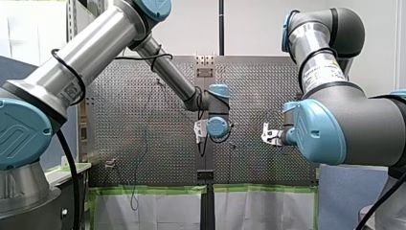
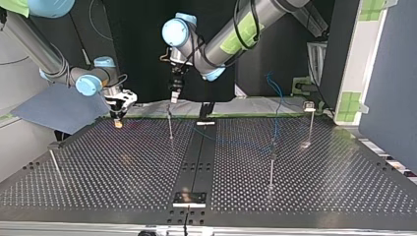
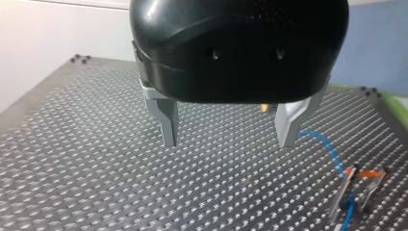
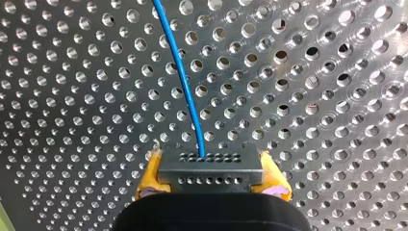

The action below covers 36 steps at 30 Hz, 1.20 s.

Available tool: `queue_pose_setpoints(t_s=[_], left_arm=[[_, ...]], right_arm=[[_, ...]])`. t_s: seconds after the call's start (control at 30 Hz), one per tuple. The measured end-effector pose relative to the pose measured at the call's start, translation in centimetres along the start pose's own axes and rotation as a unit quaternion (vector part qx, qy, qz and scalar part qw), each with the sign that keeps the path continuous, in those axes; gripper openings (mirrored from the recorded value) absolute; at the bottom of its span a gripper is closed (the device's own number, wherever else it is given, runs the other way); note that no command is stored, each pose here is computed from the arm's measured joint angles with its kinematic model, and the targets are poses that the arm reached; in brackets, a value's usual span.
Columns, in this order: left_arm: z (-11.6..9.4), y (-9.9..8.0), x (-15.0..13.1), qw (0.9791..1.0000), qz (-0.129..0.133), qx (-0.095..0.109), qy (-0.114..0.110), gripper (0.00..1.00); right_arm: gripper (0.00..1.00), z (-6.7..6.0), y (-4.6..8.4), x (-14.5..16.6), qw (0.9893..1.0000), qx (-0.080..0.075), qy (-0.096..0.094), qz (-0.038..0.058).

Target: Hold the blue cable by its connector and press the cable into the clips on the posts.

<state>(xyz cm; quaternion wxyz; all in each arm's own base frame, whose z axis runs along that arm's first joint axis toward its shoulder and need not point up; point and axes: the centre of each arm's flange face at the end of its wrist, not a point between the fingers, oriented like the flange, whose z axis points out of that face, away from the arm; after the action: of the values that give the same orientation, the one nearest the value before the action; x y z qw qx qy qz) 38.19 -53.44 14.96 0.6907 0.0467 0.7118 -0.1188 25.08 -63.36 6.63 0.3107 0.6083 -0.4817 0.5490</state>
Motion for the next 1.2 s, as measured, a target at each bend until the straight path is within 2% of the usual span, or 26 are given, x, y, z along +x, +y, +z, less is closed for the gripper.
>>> queue_pose_setpoints(t_s=[0.3,0.67,0.87,1.03,1.1,1.2], left_arm=[[-2.0,0.8,-2.4,0.9990,-0.031,-0.015,-0.028,1.00],[-5.2,1.8,-4.6,0.9982,-0.042,-0.020,-0.037,1.00],[-6.6,2.5,-5.7,0.9974,-0.062,-0.004,-0.037,1.00],[-7.5,3.1,-6.9,0.9954,-0.082,0.010,-0.050,1.00],[-7.7,3.6,-7.4,0.9940,-0.092,0.013,-0.057,1.00],[-8.1,4.3,-8.0,0.9933,-0.095,0.011,-0.065,1.00]], right_arm=[[0.00,0.0,0.1,0.0,1.0000,0.000,0.000,0.0001],[0.00,0.0,0.1,0.0,1.0000,0.001,-0.001,0.0009],[0.00,0.0,0.2,0.0,1.0000,0.001,-0.001,0.0019],[0.00,0.0,0.1,0.0,1.0000,0.003,-0.002,0.0022],[0.00,0.0,0.1,0.0,1.0000,0.004,-0.002,0.0022],[0.00,0.0,0.1,0.0,1.0000,0.004,-0.002,0.0022]])
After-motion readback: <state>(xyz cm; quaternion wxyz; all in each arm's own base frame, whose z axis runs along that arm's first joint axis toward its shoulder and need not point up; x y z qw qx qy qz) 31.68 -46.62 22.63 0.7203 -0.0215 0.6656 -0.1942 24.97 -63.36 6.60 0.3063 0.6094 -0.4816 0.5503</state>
